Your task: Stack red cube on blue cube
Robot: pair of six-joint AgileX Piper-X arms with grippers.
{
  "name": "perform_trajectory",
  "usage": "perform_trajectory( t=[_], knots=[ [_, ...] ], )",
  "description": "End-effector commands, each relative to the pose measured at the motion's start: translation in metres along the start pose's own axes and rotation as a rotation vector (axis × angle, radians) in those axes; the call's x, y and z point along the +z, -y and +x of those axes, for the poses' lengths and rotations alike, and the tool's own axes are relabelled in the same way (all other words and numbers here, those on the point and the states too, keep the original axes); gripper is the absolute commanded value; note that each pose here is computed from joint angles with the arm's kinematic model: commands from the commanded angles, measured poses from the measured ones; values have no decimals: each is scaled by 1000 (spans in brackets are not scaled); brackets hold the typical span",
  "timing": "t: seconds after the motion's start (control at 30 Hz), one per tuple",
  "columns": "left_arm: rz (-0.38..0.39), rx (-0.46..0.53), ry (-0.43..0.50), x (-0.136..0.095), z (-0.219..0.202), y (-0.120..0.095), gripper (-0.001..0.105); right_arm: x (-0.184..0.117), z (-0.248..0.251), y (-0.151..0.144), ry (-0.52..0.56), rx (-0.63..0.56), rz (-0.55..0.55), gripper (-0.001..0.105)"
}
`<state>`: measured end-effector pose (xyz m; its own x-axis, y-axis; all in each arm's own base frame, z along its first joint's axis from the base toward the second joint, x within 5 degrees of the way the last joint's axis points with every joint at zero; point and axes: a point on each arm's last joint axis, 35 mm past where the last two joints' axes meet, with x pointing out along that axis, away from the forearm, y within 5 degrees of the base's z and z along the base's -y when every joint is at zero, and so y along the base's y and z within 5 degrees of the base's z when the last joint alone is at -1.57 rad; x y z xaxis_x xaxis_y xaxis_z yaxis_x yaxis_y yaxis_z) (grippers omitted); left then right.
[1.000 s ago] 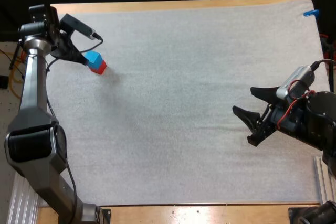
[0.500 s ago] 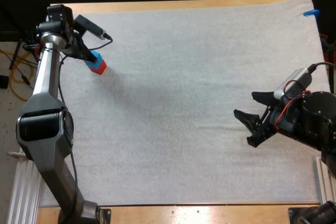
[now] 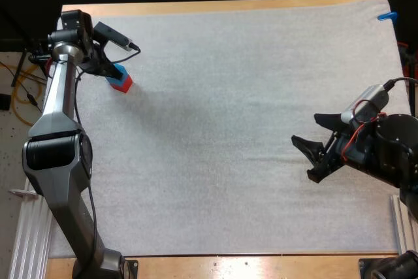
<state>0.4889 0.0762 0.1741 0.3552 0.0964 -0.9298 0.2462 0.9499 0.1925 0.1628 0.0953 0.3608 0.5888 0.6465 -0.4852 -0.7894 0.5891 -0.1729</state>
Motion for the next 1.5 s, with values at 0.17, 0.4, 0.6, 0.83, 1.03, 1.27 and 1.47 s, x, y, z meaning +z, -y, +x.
perform_trajectory(
  t=[0.17,0.4,0.6,0.83,1.03,1.27,1.47],
  knots=[
    [-60,-22,18,3,2,1,0,3,-2,0,8,-5,-3,61],
    [-62,-26,20,3,2,1,0,3,-2,0,8,-5,-3,61],
    [-72,-50,23,3,2,1,0,3,-2,0,8,-5,-3,61],
    [-89,-85,11,0,3,4,0,3,-2,0,8,-5,-3,61],
    [-90,-123,-25,-4,2,7,0,3,-2,0,8,-5,-3,61],
    [-87,-178,-38,-6,2,12,0,3,-2,0,8,-5,-3,61],
    [-82,-191,-59,-9,4,17,0,3,-2,0,8,-5,-3,61]
  ],
)
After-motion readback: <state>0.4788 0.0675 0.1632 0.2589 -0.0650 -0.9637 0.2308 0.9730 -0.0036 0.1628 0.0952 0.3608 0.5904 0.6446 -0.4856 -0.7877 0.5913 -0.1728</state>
